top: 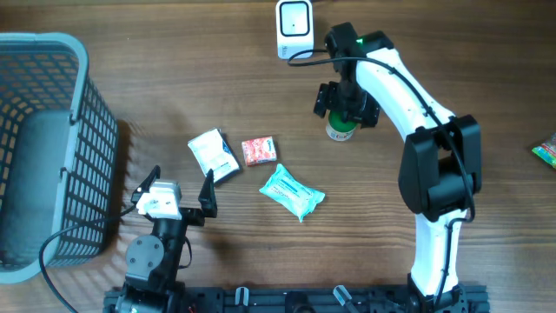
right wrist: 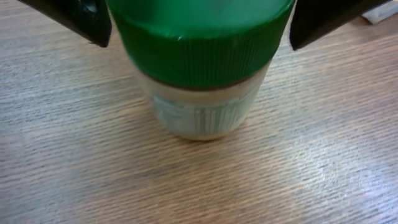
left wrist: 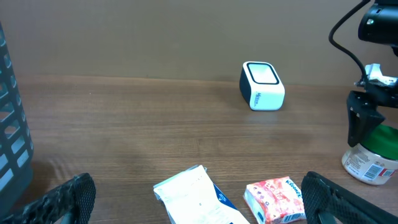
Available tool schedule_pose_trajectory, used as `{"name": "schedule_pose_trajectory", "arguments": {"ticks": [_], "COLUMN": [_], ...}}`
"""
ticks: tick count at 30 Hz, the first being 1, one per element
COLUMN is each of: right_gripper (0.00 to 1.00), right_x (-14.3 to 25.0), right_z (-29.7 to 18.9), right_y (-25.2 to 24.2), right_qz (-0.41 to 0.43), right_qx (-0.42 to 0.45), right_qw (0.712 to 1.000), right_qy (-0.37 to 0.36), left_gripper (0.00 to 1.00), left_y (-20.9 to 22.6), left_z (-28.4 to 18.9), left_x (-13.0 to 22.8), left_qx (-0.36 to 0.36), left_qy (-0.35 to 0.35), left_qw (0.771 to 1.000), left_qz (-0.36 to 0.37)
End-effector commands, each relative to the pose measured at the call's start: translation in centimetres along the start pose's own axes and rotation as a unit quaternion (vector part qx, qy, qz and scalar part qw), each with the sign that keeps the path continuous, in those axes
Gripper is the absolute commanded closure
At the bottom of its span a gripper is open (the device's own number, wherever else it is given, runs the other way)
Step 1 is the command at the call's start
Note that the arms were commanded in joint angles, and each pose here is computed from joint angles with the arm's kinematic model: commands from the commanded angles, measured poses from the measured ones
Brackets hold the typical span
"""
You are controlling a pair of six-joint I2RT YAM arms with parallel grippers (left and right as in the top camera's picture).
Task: Scan the item barcode
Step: 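Lift the Knorr container with the right gripper and rotate it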
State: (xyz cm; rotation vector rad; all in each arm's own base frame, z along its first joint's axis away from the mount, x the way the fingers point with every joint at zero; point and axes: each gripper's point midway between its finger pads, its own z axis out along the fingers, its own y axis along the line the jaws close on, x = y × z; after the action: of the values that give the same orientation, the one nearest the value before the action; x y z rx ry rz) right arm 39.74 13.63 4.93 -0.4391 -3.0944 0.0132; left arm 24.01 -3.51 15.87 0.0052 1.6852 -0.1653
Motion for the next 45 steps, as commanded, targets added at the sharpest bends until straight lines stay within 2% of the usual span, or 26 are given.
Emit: {"name": "schedule_pose_trajectory", "arguments": {"ticks": [1, 7, 9, 15, 20, 24, 27, 31, 40, 42, 45], "right_gripper": [0.15, 0.20, 0.21, 0.36, 0.39, 0.39, 0.42, 0.44, 0.42, 0.37, 0.36], "right_x": [0.3, 1.3, 1.2, 1.3, 2.0, 2.6, 4.5, 6.6, 8.5, 9.3, 10.2], "right_z": [2.2, 5.2, 5.3, 5.3, 4.1, 1.3, -1.5, -4.6, -16.3, -18.9, -20.2], "right_y": [0.0, 0.5, 0.6, 0.6, 1.5, 0.9, 1.3, 0.4, 0.7, 0.2, 0.1], "right_qz": [0.014, 0.015, 0.015, 0.017, -0.030, -0.063, -0.105, -0.148, -0.180, -0.171, -0.164], "right_qx": [0.005, 0.001, -0.001, 0.001, -0.044, -0.048, -0.087, -0.098, -0.198, -0.212, -0.230], "right_qw": [1.000, 0.997, 0.998, 0.997, 0.993, 0.988, 0.977, 0.967, 0.962, 0.962, 0.959], "right_qy": [0.025, 0.070, 0.067, 0.070, 0.102, 0.129, 0.162, 0.180, 0.046, 0.014, 0.006], "left_gripper": [0.00, 0.00, 0.00, 0.00, 0.00, 0.00, 0.00, 0.00, 0.00, 0.00, 0.00], "left_y": [0.0, 0.0, 0.0, 0.0, 0.0, 0.0, 0.0, 0.0, 0.1, 0.0, 0.0], "left_z": [0.0, 0.0, 0.0, 0.0, 0.0, 0.0, 0.0, 0.0, 0.0, 0.0, 0.0], "left_x": [0.1, 0.1, 0.1, 0.1, 0.1, 0.1, 0.1, 0.1, 0.1, 0.1, 0.1], "left_qx": [-0.001, -0.001, -0.001, -0.001, -0.001, -0.001, -0.001, -0.001, -0.002, -0.001, -0.001], "left_qy": [-0.002, -0.002, -0.002, -0.002, -0.002, -0.002, -0.002, -0.002, -0.002, -0.002, -0.002], "left_qw": [1.000, 1.000, 1.000, 1.000, 1.000, 1.000, 1.000, 1.000, 1.000, 1.000, 1.000], "left_qz": [-0.005, -0.005, -0.005, -0.005, -0.005, -0.005, -0.005, -0.005, -0.005, -0.005, -0.005]}}
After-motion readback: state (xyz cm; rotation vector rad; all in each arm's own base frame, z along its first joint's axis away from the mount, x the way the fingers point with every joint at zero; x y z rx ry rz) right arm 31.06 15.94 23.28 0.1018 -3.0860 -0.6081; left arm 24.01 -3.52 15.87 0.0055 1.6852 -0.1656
